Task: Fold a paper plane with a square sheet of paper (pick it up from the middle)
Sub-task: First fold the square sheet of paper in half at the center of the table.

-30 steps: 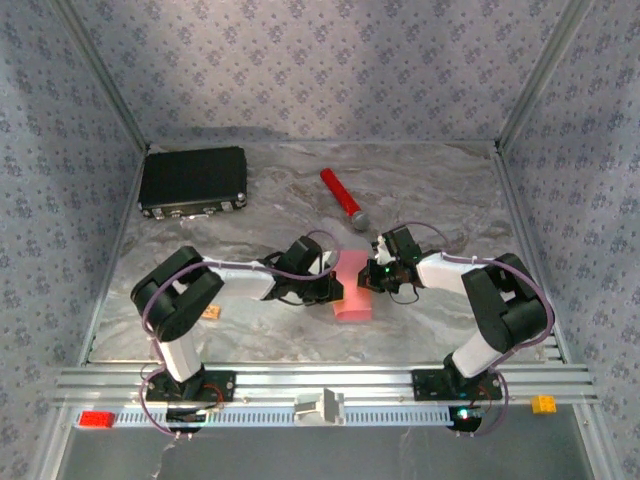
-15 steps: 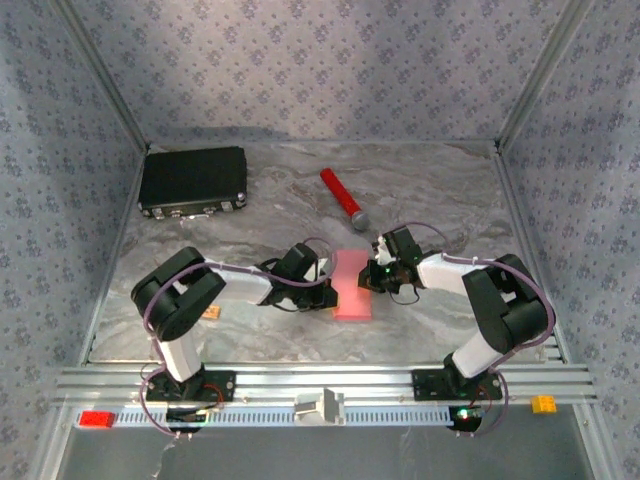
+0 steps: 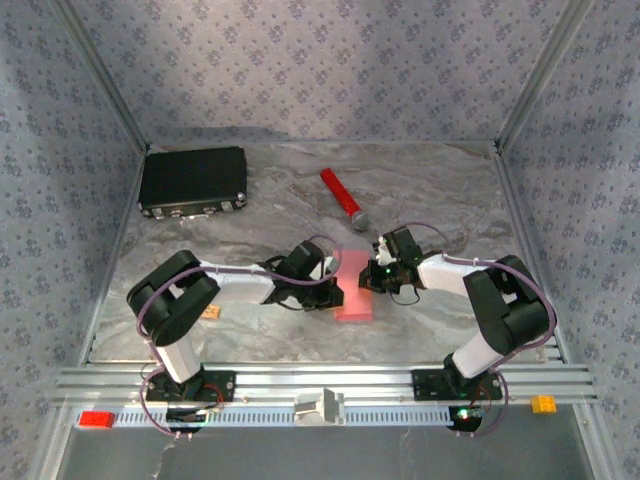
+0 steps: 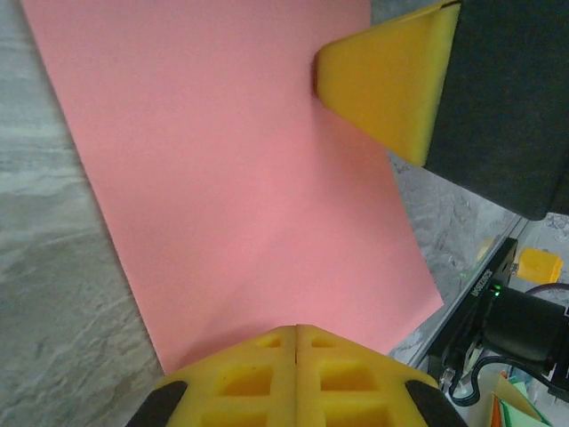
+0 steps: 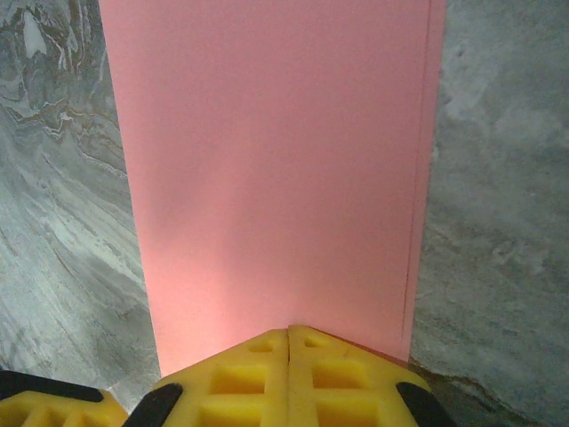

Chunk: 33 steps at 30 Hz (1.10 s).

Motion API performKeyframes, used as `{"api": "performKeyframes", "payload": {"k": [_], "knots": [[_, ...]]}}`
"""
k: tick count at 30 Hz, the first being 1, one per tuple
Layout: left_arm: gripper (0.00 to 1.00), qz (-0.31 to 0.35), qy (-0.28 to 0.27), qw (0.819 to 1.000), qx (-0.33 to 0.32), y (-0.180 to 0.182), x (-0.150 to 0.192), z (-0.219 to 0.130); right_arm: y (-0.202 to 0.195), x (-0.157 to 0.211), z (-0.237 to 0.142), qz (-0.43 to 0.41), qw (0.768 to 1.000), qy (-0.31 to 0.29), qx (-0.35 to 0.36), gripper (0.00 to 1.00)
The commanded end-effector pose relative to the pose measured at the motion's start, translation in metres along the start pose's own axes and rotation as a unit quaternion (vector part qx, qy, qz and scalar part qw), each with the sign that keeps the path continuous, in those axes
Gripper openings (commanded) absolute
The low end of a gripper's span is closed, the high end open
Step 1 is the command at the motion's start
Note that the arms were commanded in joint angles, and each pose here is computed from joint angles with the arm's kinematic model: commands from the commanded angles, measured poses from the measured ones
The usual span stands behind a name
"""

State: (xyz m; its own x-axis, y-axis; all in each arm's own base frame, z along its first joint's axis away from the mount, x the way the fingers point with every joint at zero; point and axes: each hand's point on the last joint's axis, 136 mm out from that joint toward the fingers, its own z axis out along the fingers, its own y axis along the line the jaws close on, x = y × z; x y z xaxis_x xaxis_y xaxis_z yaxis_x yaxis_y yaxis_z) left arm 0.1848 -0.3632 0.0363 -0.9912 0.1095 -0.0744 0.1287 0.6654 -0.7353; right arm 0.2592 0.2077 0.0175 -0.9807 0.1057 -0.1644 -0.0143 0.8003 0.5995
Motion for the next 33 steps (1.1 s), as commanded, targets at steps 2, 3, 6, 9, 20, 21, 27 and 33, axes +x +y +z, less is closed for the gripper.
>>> {"api": "performKeyframes", "payload": {"k": [2, 3, 6, 9, 20, 21, 27, 33], "knots": [[0.05, -0.007, 0.025, 1.0, -0.018, 0.014, 0.012, 0.011, -0.042, 0.032, 0.003, 0.04, 0.995, 0.04, 0.081, 0.0], [0.05, -0.007, 0.028, 0.999, -0.024, 0.018, 0.014, 0.011, -0.042, 0.032, 0.003, 0.04, 0.995, 0.04, 0.081, 0.0], [0.05, -0.002, 0.044, 0.998, -0.036, 0.026, 0.027, 0.01, -0.043, 0.032, 0.003, 0.041, 0.995, 0.041, 0.082, 0.0], [0.05, 0.013, 0.065, 0.996, -0.053, 0.032, 0.04, 0.008, -0.044, 0.032, 0.004, 0.042, 0.995, 0.042, 0.082, 0.0], [0.05, 0.035, 0.072, 0.995, -0.065, 0.038, 0.058, -0.001, -0.044, 0.032, 0.004, 0.043, 0.995, 0.042, 0.083, 0.0], [0.05, 0.038, 0.073, 0.995, -0.065, 0.037, 0.059, -0.001, -0.044, 0.032, 0.004, 0.043, 0.995, 0.041, 0.082, 0.0], [0.04, 0.06, 0.077, 0.991, -0.095, 0.04, 0.063, -0.005, -0.044, 0.031, 0.003, 0.042, 0.995, 0.041, 0.081, 0.0], [0.03, 0.096, 0.014, 0.991, -0.089, 0.013, 0.044, -0.028, -0.039, 0.03, 0.003, 0.039, 0.996, 0.04, 0.073, 0.0]]}}
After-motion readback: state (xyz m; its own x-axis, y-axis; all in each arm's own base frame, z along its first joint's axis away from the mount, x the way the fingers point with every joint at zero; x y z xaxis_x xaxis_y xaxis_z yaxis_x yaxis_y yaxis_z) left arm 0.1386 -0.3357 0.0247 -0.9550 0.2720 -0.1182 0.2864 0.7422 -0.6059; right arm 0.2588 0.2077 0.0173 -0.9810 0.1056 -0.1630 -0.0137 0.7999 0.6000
